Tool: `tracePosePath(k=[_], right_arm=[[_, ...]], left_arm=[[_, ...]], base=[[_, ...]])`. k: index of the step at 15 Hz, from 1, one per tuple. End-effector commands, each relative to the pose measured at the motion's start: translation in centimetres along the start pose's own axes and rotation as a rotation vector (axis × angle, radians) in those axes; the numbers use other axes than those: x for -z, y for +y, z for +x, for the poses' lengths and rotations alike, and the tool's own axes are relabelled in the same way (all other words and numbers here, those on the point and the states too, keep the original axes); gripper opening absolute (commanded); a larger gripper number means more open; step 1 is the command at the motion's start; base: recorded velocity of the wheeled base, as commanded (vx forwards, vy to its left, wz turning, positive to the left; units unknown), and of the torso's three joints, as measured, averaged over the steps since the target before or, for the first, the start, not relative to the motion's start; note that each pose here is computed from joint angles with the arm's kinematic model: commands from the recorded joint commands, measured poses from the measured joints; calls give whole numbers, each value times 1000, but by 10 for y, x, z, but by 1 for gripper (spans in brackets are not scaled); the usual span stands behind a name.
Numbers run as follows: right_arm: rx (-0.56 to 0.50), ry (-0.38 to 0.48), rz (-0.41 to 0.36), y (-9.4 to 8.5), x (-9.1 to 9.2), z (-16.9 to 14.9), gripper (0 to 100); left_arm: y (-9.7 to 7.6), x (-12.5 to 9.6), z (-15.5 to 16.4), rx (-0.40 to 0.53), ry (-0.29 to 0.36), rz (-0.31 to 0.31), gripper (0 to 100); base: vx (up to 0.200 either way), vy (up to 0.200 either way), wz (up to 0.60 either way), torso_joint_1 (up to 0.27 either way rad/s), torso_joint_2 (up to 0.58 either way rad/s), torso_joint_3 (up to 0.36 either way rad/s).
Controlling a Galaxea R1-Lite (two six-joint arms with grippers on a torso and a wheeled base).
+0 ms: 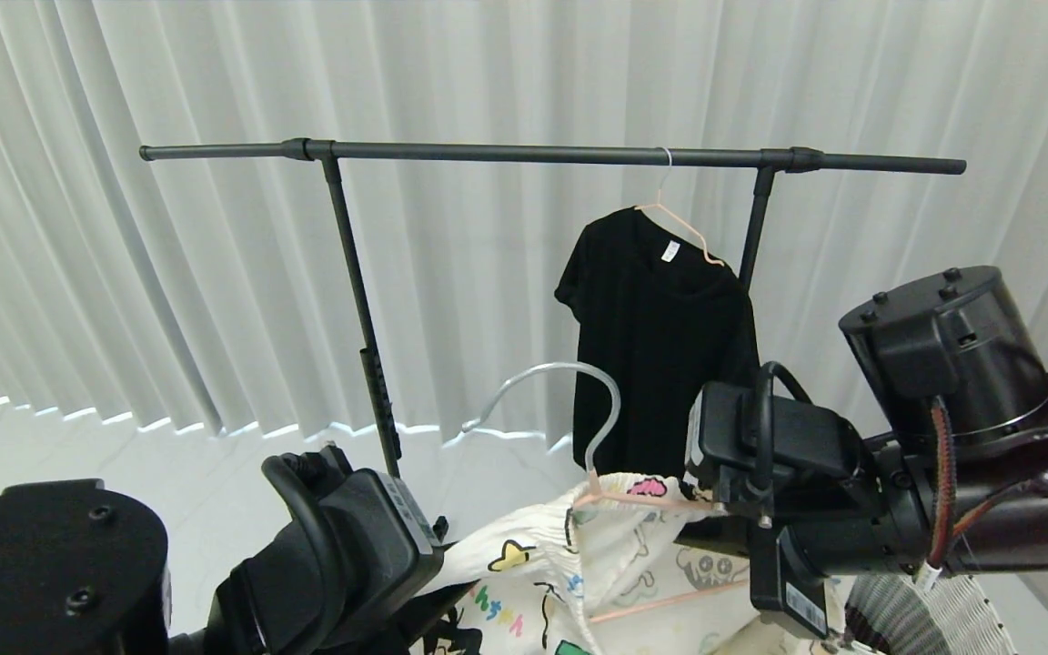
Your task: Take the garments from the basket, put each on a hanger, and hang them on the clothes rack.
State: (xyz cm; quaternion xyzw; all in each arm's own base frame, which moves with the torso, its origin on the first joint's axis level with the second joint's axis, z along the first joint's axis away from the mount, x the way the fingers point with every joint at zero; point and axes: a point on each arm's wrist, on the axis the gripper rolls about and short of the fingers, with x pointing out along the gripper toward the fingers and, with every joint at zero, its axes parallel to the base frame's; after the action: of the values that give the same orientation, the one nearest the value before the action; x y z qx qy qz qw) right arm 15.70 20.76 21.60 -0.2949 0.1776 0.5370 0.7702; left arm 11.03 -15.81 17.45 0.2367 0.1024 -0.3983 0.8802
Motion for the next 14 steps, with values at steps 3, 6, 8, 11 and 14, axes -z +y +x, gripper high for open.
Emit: tracePosePath(k=[3,6,8,11,14], right_arm=[[28,-70,-89,2,-3,-8,0],[94,-124,-165,2,8,-18,0],[185,-149,-187,-3,18,-25,0],[285,-150,-147,-19,28,-40,0],[331,-155,-133,-22,36,-49,0]], left_arm=[[-2,2,2,1,12,4,100],[1,9,0,-66,50,1,100],[3,20,-11,-86,59,-4,100],[1,42,-33,-94,63,-6,100],[10,69,-41,-175,153,-43,100]], base=[[0,0,0,0,0,0],[0,0,0,0,0,0],[0,0,0,0,0,0],[0,0,0,0,0,0],[0,0,0,0,0,0]])
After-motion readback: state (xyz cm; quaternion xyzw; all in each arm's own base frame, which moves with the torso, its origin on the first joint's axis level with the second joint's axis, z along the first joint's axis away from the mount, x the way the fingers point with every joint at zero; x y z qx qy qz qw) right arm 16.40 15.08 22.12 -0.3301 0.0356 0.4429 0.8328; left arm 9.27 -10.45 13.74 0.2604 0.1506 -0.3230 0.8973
